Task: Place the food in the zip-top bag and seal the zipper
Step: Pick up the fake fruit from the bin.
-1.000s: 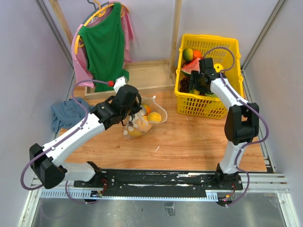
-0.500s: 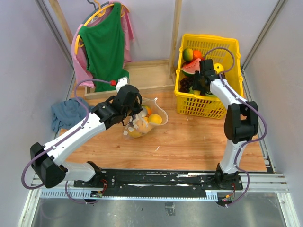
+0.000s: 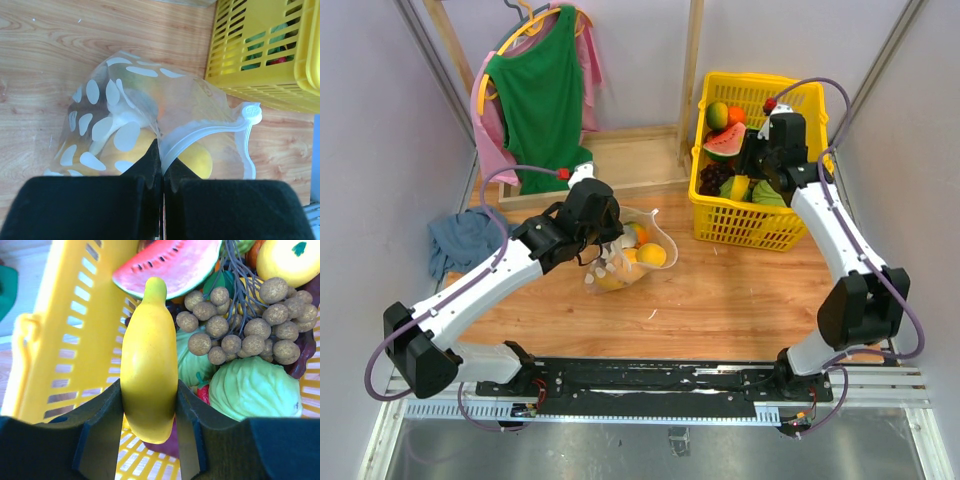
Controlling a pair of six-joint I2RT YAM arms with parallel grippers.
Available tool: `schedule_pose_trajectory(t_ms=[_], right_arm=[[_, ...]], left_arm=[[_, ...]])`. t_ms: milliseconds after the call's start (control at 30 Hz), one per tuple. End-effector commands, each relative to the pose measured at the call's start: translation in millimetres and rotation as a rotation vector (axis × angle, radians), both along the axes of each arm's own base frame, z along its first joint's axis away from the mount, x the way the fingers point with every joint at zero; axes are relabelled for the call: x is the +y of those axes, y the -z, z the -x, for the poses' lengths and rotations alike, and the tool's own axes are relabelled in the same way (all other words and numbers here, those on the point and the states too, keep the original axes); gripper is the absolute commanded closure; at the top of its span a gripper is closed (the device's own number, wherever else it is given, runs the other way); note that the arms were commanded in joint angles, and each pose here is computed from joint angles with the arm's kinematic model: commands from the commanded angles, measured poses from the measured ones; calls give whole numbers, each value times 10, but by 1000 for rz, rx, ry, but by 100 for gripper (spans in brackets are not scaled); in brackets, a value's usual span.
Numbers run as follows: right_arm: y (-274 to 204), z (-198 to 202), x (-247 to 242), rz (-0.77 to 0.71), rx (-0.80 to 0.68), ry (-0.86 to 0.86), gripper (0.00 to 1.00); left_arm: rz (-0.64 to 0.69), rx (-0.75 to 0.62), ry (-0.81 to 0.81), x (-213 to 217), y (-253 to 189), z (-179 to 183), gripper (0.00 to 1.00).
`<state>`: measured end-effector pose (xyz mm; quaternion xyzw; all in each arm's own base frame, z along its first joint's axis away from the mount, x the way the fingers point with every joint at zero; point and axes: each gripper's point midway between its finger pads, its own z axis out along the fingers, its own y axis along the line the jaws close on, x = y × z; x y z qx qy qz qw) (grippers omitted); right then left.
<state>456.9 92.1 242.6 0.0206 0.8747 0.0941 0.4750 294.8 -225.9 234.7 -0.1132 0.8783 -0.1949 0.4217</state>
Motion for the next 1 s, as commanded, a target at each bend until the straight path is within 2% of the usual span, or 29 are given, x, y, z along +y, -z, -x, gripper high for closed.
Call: schedule_pose_trajectory(t_ms=[0,233,500,667,967], right_arm=[[-270,124,-7,-17,-94,-35,75],[-740,367,-12,-70,-256,-36,76],[-1308,993,496,-233,-406,-171,76],[-1347,1417,994,-396,-452,-258,75],[-1304,1851,1614,-501,-496,-399,75]], left_arm=[[62,-72,25,-49,-270,-29,100],[80,-69,25,-74,-272,-31,100],[102,-50,-4,-95,-251,-56,100],[127,-45,-8,-132,-251,-66,100],[161,-16,-2,-201,-206,-48,100]])
